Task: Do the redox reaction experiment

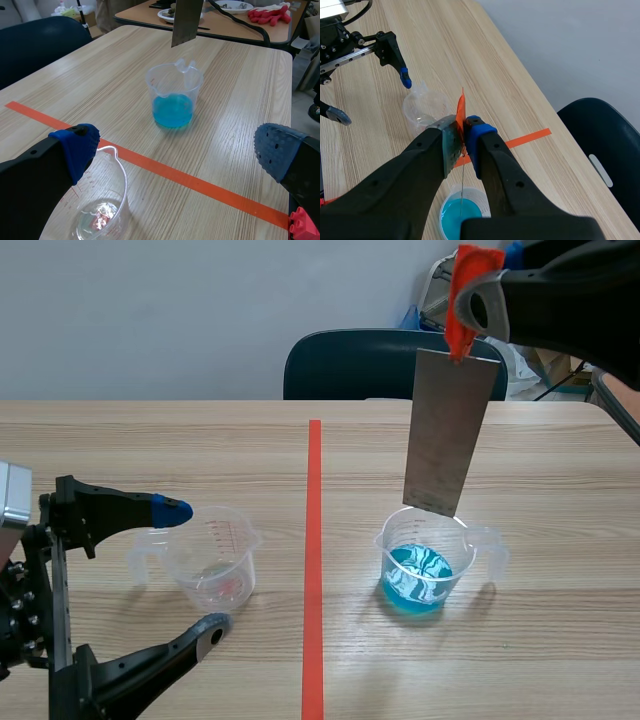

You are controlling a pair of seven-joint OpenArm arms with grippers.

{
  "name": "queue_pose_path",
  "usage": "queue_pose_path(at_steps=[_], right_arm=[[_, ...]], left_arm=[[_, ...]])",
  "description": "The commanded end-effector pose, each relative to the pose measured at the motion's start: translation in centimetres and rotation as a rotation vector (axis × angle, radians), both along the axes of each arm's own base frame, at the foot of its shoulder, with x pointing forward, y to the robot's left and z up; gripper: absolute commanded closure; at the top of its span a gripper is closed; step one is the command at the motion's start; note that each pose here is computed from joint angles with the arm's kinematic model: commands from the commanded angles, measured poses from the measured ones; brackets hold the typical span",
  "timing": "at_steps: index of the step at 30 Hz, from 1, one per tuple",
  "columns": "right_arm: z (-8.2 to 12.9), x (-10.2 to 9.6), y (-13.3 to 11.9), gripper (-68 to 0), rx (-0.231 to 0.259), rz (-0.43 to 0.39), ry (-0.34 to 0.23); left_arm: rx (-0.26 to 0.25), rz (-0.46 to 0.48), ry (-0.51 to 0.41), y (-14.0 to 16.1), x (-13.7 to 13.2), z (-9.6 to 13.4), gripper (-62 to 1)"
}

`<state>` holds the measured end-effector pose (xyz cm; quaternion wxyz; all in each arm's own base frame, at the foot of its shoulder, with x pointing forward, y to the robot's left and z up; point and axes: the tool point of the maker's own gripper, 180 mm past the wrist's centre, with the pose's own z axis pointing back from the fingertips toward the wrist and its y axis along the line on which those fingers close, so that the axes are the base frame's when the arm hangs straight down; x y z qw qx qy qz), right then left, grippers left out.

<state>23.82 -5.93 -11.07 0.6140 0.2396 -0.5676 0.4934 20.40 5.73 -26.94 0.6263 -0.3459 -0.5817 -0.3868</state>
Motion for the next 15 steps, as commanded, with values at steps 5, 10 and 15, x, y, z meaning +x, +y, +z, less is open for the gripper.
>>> queue_pose_path(at_steps=[5, 10, 15], right_arm=[[0.87, -0.19, 0.13, -0.8, 0.006, 0.018, -0.026], [0.88, -0.19, 0.14, -0.8, 0.007, 0.018, -0.026], [0.91, -0.19, 0.16, -0.8, 0.011, 0.017, -0.026]], left_arm=[[-0.026, 0.004, -0.012, -0.09, 0.18, 0.65, -62.3], [-0.026, 0.004, -0.012, -0.09, 0.18, 0.65, -62.3], [-0.026, 0.004, -0.012, -0.09, 0.18, 0.65, -62.3]])
